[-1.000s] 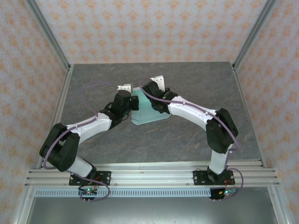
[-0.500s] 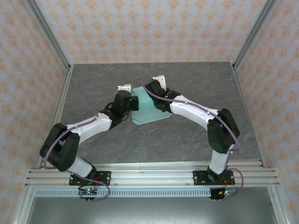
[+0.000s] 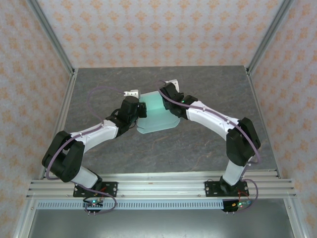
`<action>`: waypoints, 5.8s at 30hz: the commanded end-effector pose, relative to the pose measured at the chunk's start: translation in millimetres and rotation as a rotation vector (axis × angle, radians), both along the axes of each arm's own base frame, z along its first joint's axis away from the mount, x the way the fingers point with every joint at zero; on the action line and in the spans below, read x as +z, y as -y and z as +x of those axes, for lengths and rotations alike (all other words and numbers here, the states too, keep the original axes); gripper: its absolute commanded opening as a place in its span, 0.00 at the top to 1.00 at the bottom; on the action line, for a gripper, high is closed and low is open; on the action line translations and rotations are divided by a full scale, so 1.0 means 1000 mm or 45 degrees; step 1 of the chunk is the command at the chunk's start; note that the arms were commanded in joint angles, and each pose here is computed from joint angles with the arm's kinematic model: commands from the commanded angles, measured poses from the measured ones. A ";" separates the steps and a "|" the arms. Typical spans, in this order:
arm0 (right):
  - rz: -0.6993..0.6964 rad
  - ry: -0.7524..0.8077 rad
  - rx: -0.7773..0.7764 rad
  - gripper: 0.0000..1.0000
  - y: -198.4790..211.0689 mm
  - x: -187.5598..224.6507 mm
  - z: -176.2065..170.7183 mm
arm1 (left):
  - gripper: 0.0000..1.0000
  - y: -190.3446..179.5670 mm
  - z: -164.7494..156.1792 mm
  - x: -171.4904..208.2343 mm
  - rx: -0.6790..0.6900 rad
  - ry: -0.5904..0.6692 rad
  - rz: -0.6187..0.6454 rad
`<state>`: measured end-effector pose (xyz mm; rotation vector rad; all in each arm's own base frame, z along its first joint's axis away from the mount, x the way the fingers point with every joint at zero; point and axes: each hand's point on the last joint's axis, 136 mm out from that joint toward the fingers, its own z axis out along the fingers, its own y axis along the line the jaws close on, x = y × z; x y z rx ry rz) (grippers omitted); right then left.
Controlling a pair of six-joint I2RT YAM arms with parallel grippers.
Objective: Fold the paper box
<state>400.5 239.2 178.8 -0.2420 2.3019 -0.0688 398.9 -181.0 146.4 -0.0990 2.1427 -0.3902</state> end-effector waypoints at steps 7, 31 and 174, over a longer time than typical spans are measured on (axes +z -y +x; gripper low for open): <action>0.129 -0.054 0.147 0.34 -0.018 0.011 -0.010 | 1.00 0.011 -0.001 0.001 -0.051 -0.012 0.005; 0.424 0.016 0.297 0.26 0.001 0.097 -0.043 | 1.00 -0.005 0.000 -0.016 -0.005 -0.130 0.178; 0.939 -0.637 0.257 0.51 -0.043 -0.106 -0.112 | 0.76 -0.026 -0.004 -0.086 -0.084 -0.696 0.074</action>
